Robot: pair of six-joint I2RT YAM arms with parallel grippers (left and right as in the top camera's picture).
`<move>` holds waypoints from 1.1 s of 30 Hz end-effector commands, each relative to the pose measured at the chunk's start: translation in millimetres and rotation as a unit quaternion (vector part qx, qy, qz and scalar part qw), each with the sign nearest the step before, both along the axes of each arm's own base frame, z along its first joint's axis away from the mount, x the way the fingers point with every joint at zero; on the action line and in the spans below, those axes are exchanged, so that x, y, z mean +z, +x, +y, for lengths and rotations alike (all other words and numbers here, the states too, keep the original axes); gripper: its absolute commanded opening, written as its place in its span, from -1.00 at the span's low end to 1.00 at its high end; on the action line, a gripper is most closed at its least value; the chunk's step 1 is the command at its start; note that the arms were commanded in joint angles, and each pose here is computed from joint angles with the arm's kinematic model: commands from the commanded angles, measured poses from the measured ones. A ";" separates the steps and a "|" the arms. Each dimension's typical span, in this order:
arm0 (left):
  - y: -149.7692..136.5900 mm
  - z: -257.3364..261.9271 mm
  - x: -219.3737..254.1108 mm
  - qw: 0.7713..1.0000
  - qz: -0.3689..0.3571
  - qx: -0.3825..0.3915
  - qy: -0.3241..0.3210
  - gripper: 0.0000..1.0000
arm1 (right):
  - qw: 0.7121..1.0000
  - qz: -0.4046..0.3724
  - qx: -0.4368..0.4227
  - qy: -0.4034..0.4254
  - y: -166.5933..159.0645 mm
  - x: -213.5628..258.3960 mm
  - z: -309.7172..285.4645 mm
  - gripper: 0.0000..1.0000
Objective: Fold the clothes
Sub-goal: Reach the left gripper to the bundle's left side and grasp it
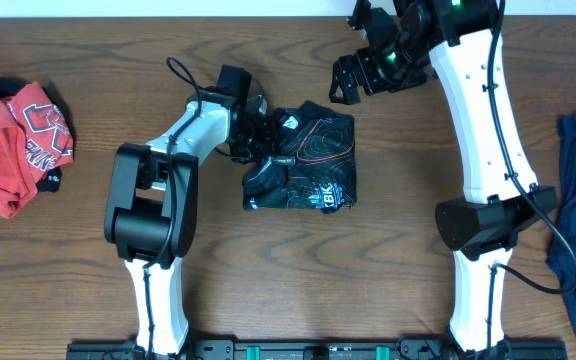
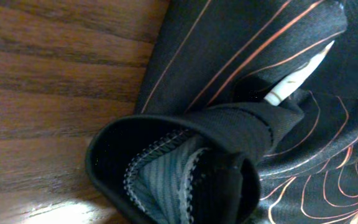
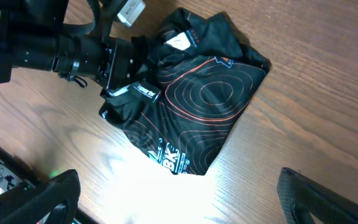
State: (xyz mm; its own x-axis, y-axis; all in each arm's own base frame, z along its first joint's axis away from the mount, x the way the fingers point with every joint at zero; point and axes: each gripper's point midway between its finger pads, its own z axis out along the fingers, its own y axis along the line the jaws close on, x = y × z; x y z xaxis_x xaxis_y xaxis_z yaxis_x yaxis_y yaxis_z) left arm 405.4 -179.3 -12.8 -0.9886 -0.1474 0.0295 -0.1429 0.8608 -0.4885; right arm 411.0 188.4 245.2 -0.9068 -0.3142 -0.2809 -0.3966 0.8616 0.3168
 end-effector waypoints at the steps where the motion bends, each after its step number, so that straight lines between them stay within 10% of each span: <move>1: -113.7 57.9 -147.6 0.969 0.179 -0.045 0.164 -0.88 | 1.000 0.005 0.001 0.011 -3.3 2.4 5.2 0.82; 5: -111.8 58.8 -147.6 0.970 0.177 -0.044 0.160 -0.88 | 1.000 0.005 0.001 0.011 -3.3 2.4 5.2 0.48; 33: -74.6 77.6 -86.3 0.981 0.132 0.007 0.139 -0.88 | 1.000 -0.002 0.002 0.012 -0.1 3.2 6.0 0.37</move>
